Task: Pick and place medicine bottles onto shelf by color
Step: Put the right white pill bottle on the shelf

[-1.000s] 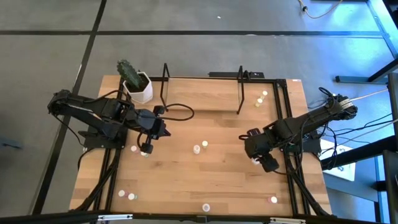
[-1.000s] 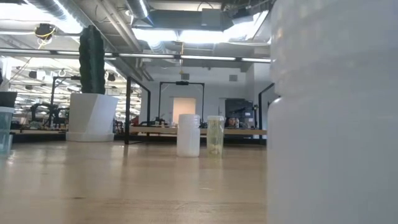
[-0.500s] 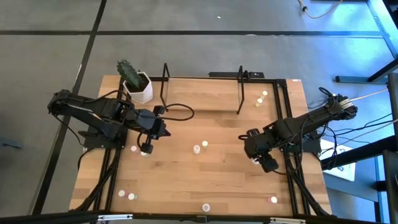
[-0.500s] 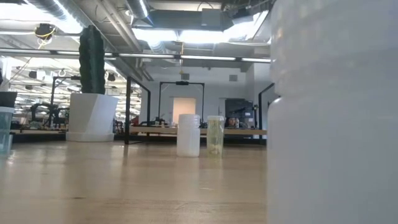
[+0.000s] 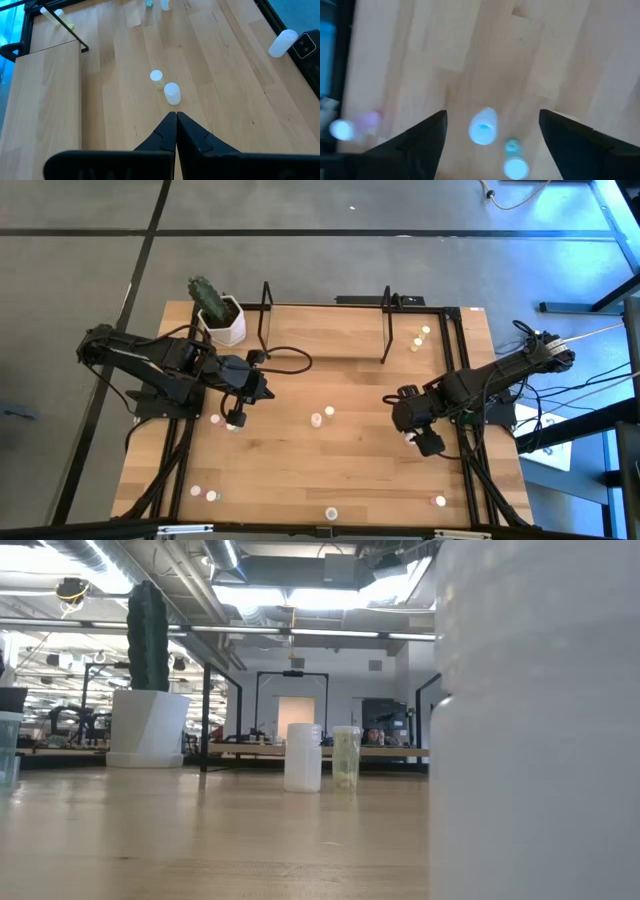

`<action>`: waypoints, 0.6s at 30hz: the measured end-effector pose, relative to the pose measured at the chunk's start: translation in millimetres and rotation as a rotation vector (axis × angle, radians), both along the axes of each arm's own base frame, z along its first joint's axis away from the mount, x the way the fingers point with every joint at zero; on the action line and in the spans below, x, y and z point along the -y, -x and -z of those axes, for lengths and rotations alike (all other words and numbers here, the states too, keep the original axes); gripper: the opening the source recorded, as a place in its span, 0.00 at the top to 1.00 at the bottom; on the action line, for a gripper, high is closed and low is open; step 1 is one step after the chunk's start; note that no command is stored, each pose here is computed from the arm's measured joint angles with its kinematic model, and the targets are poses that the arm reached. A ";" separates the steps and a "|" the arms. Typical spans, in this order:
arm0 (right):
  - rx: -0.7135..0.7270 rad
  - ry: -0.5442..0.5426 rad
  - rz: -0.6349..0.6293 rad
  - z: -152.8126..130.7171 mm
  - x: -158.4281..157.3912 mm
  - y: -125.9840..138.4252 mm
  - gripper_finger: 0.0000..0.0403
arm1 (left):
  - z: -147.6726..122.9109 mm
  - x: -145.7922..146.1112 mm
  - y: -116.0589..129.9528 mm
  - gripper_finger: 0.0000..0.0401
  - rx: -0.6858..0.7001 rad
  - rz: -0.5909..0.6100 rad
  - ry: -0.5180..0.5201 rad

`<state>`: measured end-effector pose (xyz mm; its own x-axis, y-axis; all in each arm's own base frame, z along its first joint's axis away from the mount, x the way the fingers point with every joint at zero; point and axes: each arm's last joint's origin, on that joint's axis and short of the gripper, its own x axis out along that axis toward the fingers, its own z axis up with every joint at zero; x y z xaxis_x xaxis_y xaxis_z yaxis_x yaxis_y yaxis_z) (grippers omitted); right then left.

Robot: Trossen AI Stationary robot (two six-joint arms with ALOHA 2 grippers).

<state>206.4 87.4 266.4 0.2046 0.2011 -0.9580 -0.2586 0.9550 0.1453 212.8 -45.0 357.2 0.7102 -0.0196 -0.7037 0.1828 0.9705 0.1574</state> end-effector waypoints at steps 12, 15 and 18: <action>0.007 0.020 -0.007 0.0 -12.2 5.3 0.21 | 0.0 0.0 0.0 1.00 0.000 0.000 0.000; 0.001 0.030 0.003 4.7 -16.4 8.6 0.21 | 0.0 0.0 0.0 1.00 0.000 0.000 0.000; -0.034 0.023 0.049 18.6 -19.6 13.2 0.21 | 0.0 0.0 0.0 1.00 0.000 0.000 0.000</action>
